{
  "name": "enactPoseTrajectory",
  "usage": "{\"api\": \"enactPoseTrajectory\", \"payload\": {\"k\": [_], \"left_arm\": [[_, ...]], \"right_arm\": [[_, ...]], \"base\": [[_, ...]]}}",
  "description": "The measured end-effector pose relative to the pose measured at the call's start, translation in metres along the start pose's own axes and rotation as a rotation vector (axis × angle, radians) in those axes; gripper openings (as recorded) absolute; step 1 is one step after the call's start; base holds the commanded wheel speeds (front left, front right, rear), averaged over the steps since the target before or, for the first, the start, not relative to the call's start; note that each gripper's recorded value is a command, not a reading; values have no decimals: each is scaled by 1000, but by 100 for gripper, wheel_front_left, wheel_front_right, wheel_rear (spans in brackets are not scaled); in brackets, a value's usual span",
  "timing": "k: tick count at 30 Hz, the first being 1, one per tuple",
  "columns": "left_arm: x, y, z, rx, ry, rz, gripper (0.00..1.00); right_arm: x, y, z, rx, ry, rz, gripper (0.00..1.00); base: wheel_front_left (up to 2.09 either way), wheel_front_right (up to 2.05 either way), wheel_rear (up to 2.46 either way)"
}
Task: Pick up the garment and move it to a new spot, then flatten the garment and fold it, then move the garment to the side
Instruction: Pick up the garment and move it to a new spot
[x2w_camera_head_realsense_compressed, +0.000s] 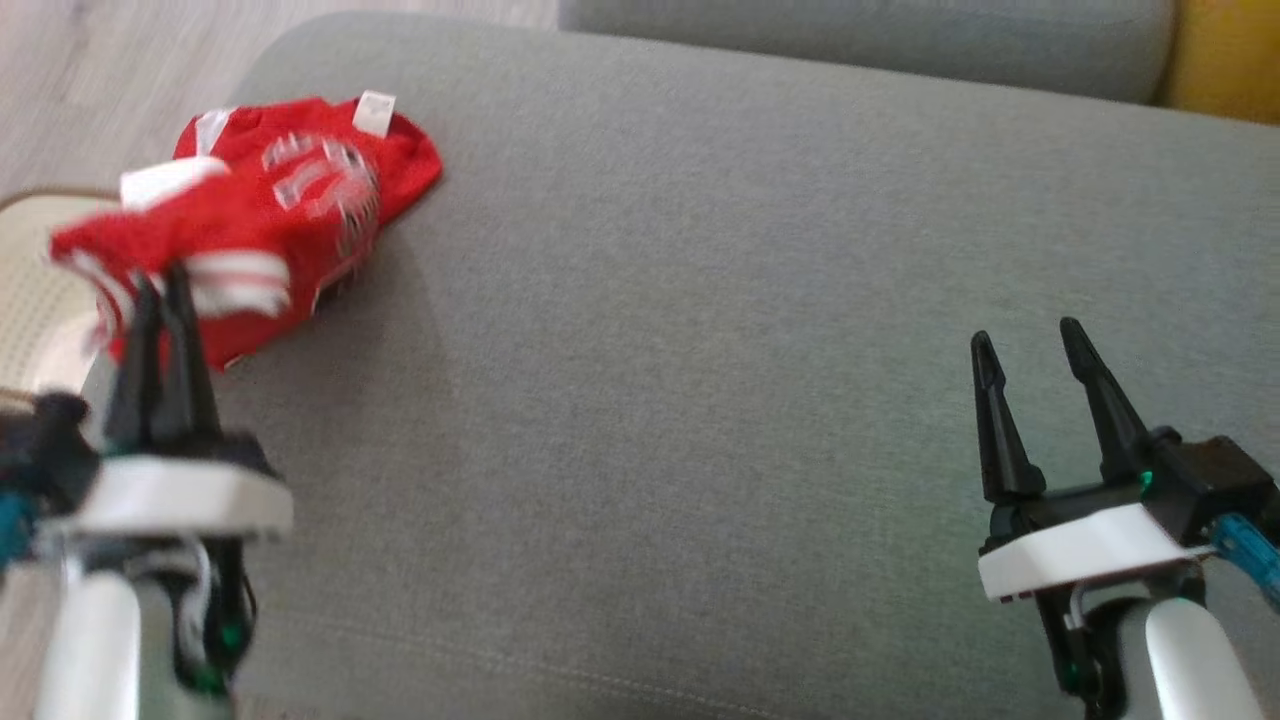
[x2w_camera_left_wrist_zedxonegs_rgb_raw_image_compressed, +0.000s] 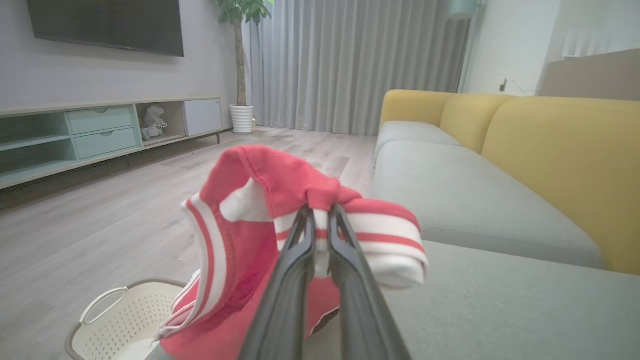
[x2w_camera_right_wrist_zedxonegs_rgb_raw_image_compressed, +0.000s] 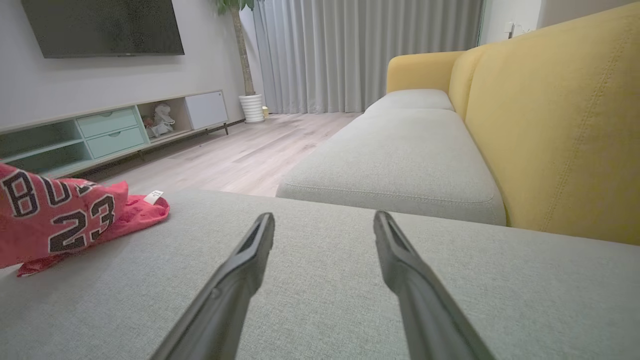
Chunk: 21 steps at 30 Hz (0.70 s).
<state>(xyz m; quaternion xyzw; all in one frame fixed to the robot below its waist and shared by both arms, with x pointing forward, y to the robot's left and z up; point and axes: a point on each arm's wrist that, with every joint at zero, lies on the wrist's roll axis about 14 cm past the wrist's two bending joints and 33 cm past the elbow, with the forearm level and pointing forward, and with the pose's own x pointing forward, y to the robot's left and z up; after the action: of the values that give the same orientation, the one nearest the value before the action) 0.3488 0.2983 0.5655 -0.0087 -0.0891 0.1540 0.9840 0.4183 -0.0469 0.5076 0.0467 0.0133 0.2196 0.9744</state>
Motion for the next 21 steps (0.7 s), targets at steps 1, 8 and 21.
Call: {"api": "enactPoseTrajectory", "payload": {"k": [1, 8, 21], "left_arm": [[-6, -5, -1, 0, 12, -10, 0], [-36, -80, -5, -90, 88, -237, 0], [-45, -268, -19, -159, 133, -837, 0]], "right_arm": [[-3, -2, 2, 2, -5, -7, 100], [-21, -13, 9, 13, -27, -57, 100], [-54, -56, 15, 14, -44, -210, 100]], "base": [[0, 0, 0], [0, 0, 0], [0, 0, 0]]}}
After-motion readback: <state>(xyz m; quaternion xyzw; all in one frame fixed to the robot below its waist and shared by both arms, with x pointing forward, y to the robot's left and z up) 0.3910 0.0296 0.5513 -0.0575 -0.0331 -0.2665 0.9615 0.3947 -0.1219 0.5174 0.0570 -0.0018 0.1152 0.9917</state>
